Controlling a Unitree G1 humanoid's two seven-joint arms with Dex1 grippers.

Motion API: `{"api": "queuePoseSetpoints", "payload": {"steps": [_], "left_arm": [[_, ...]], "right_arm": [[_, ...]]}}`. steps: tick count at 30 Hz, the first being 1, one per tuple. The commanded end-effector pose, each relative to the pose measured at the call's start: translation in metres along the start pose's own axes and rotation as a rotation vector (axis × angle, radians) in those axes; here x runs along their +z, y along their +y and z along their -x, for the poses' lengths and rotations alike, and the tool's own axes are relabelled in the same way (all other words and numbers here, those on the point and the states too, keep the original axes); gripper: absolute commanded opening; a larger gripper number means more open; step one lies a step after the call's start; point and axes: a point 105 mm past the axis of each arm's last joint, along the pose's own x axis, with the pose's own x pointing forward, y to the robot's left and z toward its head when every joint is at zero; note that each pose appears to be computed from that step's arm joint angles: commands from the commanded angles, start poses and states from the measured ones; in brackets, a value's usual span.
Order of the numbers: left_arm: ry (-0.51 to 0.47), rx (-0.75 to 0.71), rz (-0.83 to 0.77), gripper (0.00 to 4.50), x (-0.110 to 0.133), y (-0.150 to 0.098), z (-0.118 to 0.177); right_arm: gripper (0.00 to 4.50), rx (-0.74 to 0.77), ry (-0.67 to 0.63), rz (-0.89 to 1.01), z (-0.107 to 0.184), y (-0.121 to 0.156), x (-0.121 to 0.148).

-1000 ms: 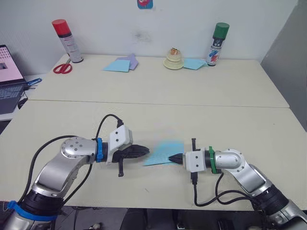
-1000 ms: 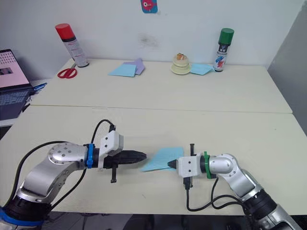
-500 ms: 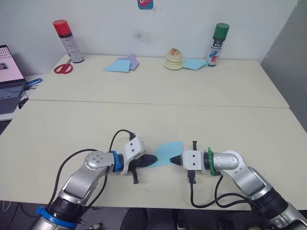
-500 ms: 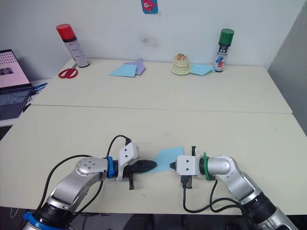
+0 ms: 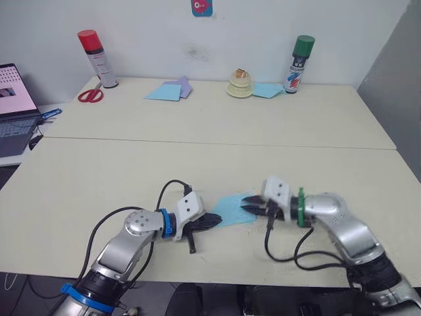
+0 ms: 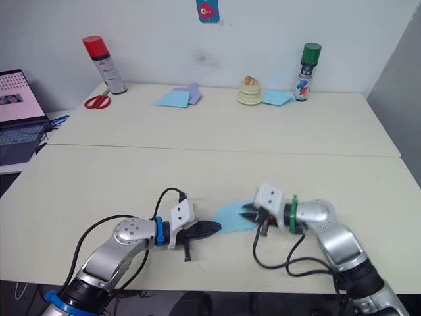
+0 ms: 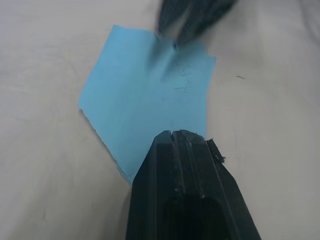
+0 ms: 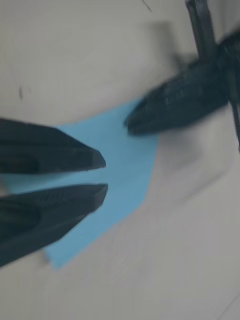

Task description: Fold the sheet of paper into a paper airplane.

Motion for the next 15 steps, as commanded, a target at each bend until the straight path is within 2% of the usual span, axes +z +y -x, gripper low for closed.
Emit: {"api": "queuePoseSetpoints", "payload": {"steps": [1,6,10,15], "left_arm": [[0.096,-0.032,0.038,0.0,-0.027,-0.011,-0.004],[0.09,-0.039,0.031,0.0,-0.025,-0.013,-0.007],[0.083,-0.041,0.025,0.0,-0.023,-0.015,-0.008],[0.081,-0.041,0.021,0.0,-0.022,-0.016,-0.008]], "right_arm": [[2.0,0.015,0.01,-0.162,0.013,-0.006,0.007],[3.67,0.016,0.125,-0.383,0.015,-0.008,-0.007],[3.67,0.013,0.16,-0.514,0.002,-0.008,-0.013],[3.67,0.009,0.175,-0.578,-0.015,-0.012,-0.014]]}}
